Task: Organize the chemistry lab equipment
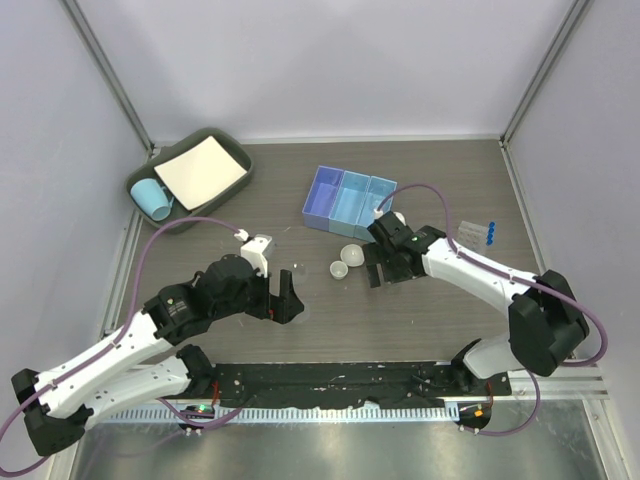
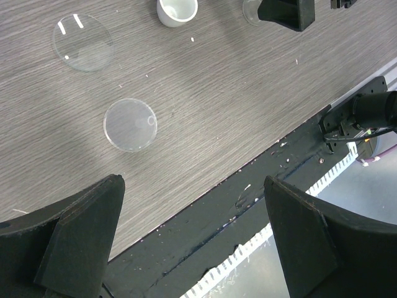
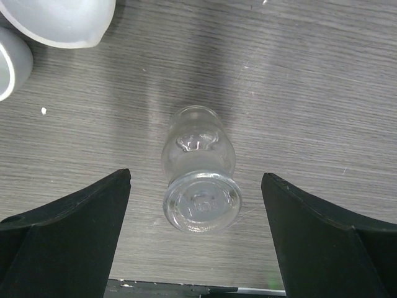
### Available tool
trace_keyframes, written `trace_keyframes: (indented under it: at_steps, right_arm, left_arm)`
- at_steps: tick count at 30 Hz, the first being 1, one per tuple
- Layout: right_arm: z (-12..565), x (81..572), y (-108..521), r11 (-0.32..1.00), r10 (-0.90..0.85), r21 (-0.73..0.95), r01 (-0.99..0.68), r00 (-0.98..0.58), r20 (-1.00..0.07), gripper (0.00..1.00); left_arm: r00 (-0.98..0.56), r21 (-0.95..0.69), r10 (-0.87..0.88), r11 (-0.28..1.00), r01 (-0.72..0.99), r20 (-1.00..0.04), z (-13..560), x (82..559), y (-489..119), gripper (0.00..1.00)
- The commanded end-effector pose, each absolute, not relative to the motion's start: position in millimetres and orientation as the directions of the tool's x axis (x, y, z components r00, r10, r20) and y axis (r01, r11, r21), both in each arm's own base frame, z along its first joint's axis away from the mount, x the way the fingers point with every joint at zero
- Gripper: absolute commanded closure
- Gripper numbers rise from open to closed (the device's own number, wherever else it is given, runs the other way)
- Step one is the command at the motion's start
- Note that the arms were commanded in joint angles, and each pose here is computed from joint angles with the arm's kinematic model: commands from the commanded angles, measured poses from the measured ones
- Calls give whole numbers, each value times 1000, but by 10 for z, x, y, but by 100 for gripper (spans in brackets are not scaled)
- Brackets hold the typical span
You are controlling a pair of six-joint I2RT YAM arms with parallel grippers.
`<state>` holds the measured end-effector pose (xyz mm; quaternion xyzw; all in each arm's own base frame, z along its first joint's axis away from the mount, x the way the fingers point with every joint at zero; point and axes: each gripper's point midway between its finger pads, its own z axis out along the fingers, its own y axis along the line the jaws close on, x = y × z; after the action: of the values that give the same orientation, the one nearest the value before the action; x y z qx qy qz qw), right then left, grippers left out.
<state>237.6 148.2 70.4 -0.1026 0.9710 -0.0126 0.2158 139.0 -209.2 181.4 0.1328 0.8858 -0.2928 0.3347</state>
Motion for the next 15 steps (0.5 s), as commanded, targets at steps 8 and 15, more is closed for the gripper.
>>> trace_keyframes:
  at_steps: [8, 15]
  right_arm:
    - [672, 2538, 1621, 984, -168, -33, -173, -870, -463, 14]
    - [573, 2549, 1604, 985, -171, -54, -164, -879, -445, 18]
  left_arm:
    - [-729, -429, 29, 792, 434, -684, 1846, 1425, -2094, 0]
    - [-728, -428, 28, 793, 433, -685, 1852, 1419, -2083, 0]
